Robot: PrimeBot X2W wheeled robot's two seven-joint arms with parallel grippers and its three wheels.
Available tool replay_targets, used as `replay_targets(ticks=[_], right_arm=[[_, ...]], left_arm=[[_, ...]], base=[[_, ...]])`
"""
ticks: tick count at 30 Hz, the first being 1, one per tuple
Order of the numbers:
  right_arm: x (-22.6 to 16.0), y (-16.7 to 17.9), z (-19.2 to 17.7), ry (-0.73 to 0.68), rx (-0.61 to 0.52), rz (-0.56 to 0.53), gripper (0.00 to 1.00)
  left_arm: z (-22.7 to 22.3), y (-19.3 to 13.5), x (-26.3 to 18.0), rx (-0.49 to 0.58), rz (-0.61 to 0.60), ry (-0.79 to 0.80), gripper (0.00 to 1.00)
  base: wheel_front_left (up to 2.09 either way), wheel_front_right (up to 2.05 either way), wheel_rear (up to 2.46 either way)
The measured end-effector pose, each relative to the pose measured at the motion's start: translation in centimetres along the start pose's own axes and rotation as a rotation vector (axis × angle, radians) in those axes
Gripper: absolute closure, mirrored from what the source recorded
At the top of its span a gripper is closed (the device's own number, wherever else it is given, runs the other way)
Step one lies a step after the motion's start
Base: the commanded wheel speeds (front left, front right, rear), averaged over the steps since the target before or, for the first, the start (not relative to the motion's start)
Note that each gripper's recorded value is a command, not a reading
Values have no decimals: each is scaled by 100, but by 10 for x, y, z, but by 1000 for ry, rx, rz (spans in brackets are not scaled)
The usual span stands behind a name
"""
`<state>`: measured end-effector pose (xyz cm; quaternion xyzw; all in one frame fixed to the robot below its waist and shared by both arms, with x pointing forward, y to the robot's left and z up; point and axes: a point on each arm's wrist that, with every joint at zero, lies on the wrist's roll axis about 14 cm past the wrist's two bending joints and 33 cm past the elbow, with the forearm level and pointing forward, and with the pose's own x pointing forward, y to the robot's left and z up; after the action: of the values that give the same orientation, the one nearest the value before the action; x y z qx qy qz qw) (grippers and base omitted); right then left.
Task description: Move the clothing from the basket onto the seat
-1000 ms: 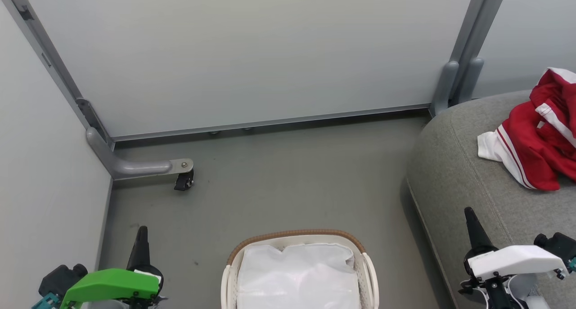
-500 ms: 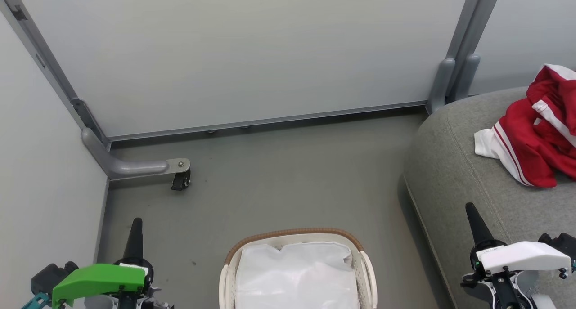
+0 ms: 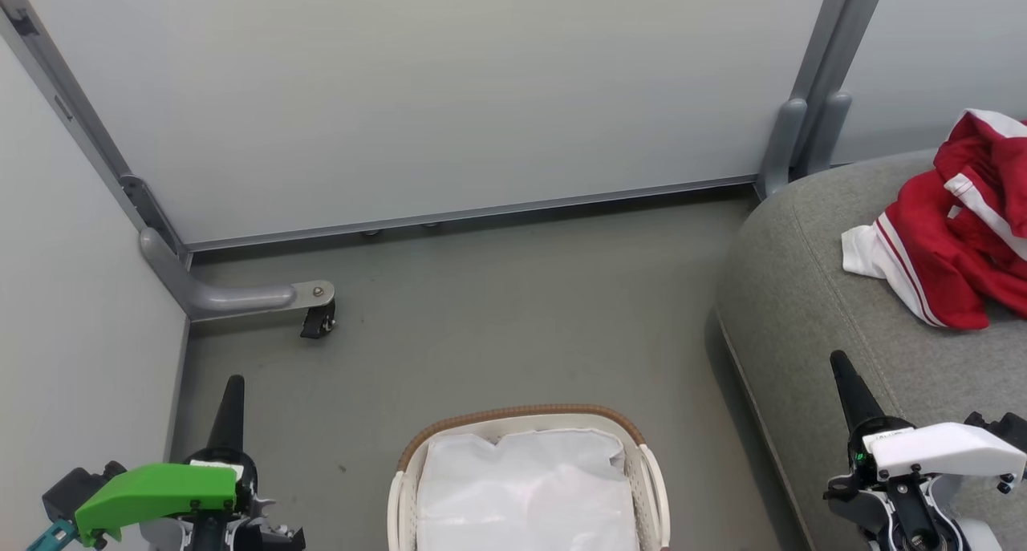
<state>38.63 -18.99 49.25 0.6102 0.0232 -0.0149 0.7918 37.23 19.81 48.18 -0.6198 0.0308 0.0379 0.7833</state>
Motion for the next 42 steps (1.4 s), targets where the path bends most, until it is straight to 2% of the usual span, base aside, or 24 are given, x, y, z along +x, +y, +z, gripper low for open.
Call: replay_targets(ticks=[33, 42], right_arm=[[1, 8, 11, -9, 250, 42, 100], [1, 9, 12, -9, 263, 45, 100]], left_arm=[[6, -21, 12, -222, -79, 14, 100], [7, -23, 13, -236, -87, 11, 100]], base=[[0, 0, 0], [0, 0, 0]])
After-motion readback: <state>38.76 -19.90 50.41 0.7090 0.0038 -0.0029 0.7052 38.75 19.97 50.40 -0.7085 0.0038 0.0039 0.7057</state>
